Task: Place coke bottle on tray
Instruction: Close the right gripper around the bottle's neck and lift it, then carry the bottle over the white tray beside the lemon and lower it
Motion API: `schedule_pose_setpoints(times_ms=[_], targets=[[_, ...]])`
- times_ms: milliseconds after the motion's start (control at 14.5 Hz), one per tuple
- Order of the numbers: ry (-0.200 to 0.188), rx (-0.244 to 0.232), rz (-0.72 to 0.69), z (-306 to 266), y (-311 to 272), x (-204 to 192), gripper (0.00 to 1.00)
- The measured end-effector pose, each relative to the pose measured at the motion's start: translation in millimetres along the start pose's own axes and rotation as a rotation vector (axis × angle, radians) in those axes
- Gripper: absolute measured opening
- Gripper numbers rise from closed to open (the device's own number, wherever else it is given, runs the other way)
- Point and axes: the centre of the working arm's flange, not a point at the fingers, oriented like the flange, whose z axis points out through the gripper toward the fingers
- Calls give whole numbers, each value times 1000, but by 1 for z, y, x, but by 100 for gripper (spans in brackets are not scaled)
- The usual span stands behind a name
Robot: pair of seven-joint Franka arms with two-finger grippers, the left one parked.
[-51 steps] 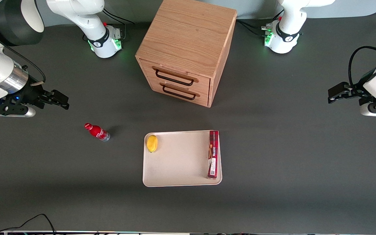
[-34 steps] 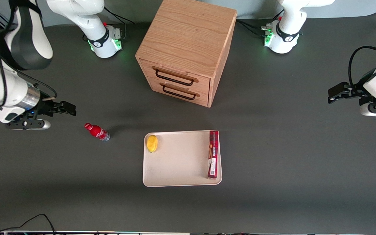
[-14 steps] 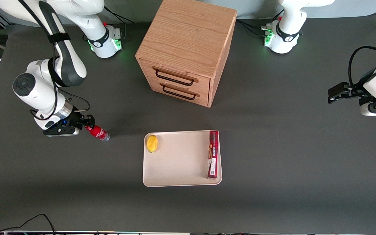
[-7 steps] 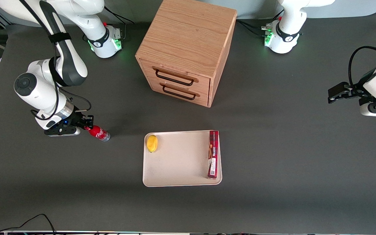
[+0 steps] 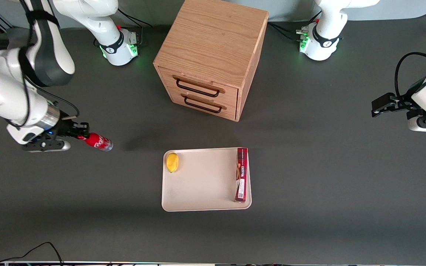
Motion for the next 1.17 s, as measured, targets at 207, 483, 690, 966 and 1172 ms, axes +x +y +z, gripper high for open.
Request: schedule_pose_setpoints(times_ms=[207,483,690,966,1172], targets=[[-20,-2,6,-63,3,-5,31],[-27,3,38,-108,4,2,31],[-54,11,98,-108,-15,31,31],[-52,10,190,-84,-98,68,31],[-15,-5,262,-56,-159,89,31]])
